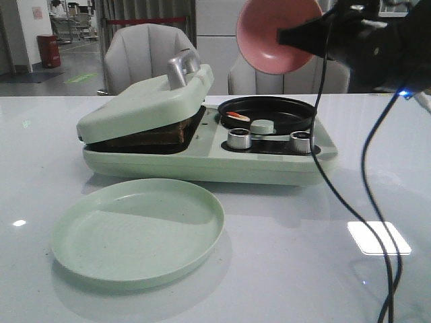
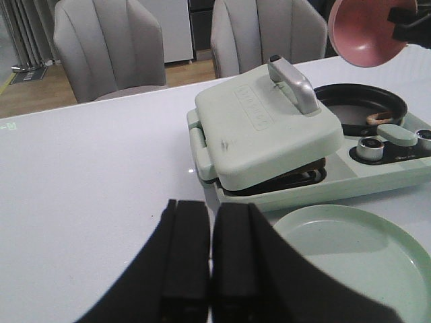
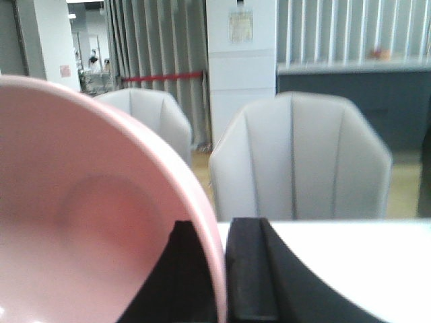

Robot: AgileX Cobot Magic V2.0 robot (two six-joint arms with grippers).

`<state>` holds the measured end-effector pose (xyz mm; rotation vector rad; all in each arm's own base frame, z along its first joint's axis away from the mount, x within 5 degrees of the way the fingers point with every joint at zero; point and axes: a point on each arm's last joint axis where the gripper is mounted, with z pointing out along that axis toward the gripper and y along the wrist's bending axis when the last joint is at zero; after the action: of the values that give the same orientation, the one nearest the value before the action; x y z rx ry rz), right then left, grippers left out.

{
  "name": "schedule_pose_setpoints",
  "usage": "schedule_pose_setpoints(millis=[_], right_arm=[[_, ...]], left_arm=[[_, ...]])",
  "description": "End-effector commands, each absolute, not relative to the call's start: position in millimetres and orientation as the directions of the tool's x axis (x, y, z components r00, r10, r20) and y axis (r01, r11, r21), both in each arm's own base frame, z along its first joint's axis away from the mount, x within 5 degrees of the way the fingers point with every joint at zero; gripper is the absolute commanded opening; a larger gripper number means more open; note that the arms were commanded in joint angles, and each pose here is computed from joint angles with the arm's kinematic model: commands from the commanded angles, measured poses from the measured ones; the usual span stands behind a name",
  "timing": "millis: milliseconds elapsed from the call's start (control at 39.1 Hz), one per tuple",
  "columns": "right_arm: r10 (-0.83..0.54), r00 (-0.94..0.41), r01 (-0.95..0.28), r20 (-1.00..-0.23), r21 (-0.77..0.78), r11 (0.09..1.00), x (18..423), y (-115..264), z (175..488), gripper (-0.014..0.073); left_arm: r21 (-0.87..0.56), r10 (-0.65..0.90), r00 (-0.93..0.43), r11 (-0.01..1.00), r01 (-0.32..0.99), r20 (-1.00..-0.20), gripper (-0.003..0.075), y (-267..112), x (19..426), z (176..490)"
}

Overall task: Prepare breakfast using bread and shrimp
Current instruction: 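Tilt the pink bowl with the right gripper to pour shrimp into the pan, then carry the pink bowl back and set it down on the table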

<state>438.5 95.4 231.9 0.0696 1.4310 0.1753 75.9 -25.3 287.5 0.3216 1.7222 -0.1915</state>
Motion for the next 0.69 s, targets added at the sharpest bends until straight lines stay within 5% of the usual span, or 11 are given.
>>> schedule_pose_setpoints(millis=[0,204,460,664], right_arm=[[0.247,0.163,-0.119,-0.955,0.229,0.966,426.8,86.5,293.5,0.0142],[0.227,-0.148,-0.094,-0.963,0.242,0.966,402.2,68.5,319.1,0.0142],[0.170,-0.325,-0.070,-0.930,0.203,0.977,361.3,44.0,354.0,0.0142],[0.167,-0.483,-0.010,-0.860,0.196,0.981,342.3,22.8,353.5,0.0142]], left_arm=[[0.031,0.052,-0.059,0.953,0.302,-0.997,0.0114,-24.7,77.0,304.1],[0.031,0.052,-0.059,0.953,0.302,-0.997,0.0114,-24.7,77.0,304.1],[0.031,0.052,-0.059,0.953,0.302,-0.997,0.0114,-24.7,77.0,304.1],[0.031,0.052,-0.059,0.953,0.302,-0.997,0.0114,-24.7,77.0,304.1]])
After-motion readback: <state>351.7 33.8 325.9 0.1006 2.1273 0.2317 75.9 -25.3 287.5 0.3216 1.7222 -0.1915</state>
